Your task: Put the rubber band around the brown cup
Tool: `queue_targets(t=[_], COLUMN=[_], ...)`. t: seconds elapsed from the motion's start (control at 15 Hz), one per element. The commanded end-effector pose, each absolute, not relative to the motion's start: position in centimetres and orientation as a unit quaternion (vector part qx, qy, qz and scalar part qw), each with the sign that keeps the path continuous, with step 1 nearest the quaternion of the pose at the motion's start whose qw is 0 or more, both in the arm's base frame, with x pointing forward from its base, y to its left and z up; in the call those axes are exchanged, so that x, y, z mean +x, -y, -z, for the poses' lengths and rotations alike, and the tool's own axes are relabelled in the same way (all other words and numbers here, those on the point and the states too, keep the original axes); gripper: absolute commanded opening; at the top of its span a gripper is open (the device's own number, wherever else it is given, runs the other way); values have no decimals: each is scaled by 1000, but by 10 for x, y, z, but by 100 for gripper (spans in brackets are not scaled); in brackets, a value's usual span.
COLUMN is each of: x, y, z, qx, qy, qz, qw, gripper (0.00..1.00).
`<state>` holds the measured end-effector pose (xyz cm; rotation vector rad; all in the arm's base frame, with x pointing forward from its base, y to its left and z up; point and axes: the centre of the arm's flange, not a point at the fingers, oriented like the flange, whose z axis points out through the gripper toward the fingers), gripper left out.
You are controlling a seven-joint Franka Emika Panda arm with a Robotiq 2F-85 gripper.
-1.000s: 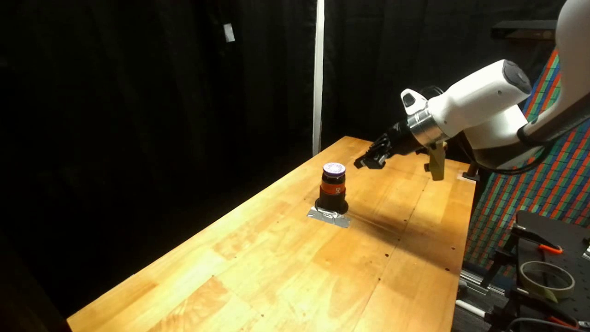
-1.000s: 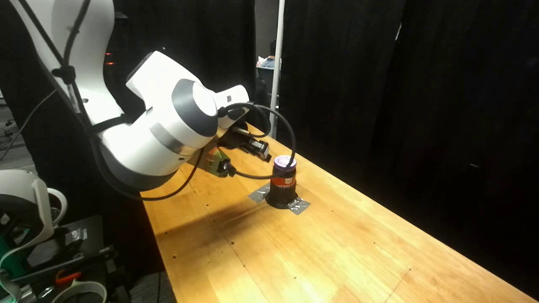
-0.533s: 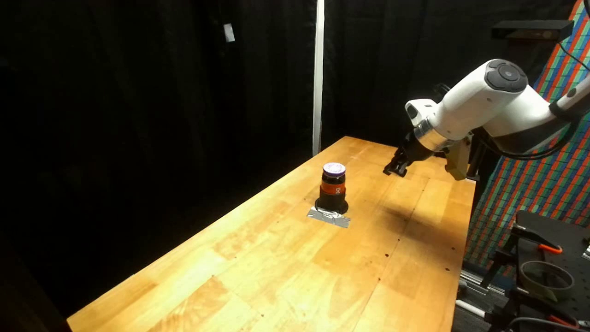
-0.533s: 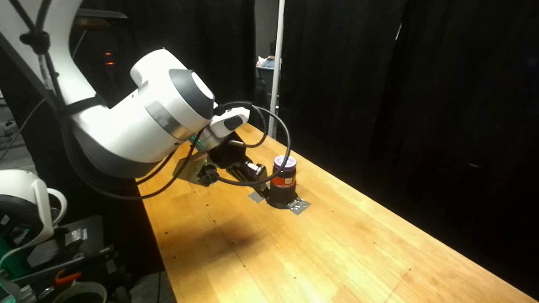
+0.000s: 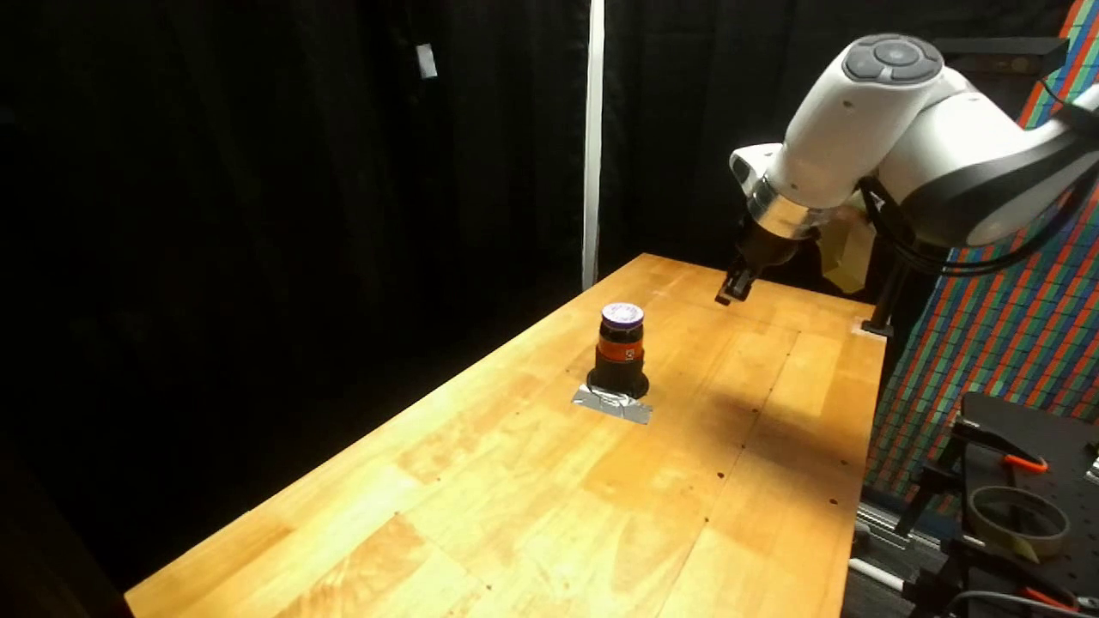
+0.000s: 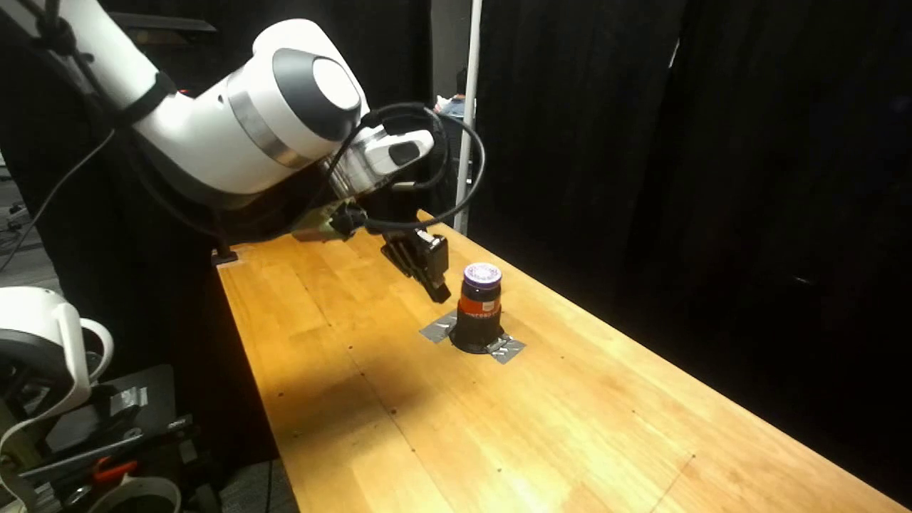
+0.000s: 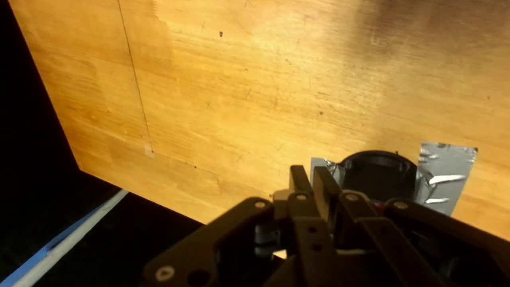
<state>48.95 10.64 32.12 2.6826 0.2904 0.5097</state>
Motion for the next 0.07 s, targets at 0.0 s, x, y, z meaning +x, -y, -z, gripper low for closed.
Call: queue_targets(t=[0.0], x=[507], y=[-121], z=[-398], qx=[968], qy=[-44], qz=[-170], qw=[179], gripper=[47])
